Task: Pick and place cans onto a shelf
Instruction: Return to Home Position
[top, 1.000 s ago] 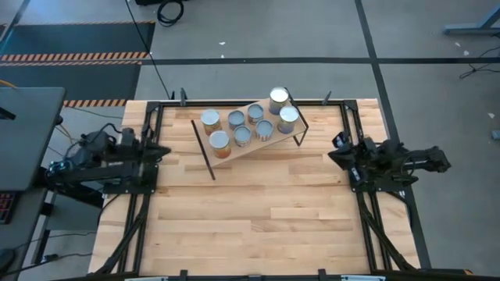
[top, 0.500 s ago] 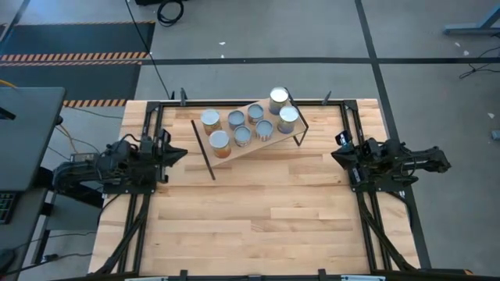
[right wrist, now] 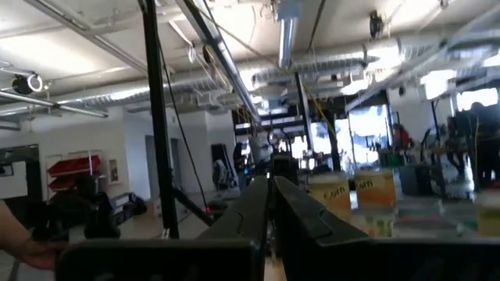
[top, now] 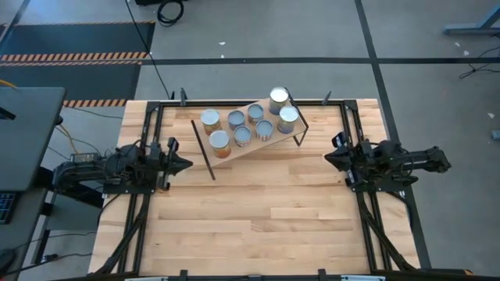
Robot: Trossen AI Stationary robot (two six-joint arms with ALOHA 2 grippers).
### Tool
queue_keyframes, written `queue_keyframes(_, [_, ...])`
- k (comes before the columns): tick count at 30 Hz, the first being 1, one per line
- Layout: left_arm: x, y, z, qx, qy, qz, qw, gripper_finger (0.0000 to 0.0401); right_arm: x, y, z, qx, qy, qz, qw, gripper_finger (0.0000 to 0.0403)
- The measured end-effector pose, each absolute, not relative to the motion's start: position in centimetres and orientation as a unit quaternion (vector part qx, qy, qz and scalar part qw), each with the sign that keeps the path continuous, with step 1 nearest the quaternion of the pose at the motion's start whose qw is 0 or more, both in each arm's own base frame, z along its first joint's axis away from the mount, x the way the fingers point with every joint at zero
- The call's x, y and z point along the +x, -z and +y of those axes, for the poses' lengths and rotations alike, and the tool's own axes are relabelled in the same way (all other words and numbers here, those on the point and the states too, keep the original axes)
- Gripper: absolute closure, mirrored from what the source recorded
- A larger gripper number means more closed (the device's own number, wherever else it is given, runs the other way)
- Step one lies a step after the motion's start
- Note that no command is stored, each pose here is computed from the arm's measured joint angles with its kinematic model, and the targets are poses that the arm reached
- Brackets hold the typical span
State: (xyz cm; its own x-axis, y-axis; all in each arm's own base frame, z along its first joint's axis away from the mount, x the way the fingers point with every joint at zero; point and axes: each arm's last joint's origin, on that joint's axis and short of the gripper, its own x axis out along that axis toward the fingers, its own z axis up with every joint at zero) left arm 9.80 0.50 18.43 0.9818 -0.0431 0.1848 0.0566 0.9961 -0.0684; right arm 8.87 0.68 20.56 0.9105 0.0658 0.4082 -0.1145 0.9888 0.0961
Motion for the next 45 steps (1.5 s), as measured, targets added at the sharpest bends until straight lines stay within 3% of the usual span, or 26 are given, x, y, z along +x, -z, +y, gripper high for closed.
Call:
queue_keyframes(7, [9.8,-18.5,0.5,-0.025,0.017,-0.094,0.995,0.0378,9.3,-19.5,0.7,0.108,-0.054,-0.145,0.982,0.0373])
queue_keyframes(13, [10.0,-16.9,0.6,-0.061,0.014,-0.01,0.998,0.0378,9.3,-19.5,0.7,0.109,-0.055,-0.148,0.981,0.0373])
queue_keyframes(19, [10.0,-16.8,0.6,-0.085,0.009,-0.005,0.996,0.0378,9.3,-19.5,0.7,0.108,-0.054,-0.148,0.982,0.0373])
queue_keyframes(33, [10.0,-16.8,0.6,-0.083,0.009,-0.005,0.997,0.0376,8.8,-20.7,0.1,0.135,0.041,-0.221,0.965,0.0373])
queue_keyframes(38, [10.0,-16.7,0.7,-0.023,-0.011,-0.003,1.0,0.0376,8.8,-20.6,0.0,0.107,0.06,-0.215,0.969,0.0373])
queue_keyframes(45, [10.0,-16.7,0.7,-0.02,-0.01,-0.004,1.0,0.0376,9.1,-20.0,0.1,0.076,0.06,-0.183,0.978,0.0373])
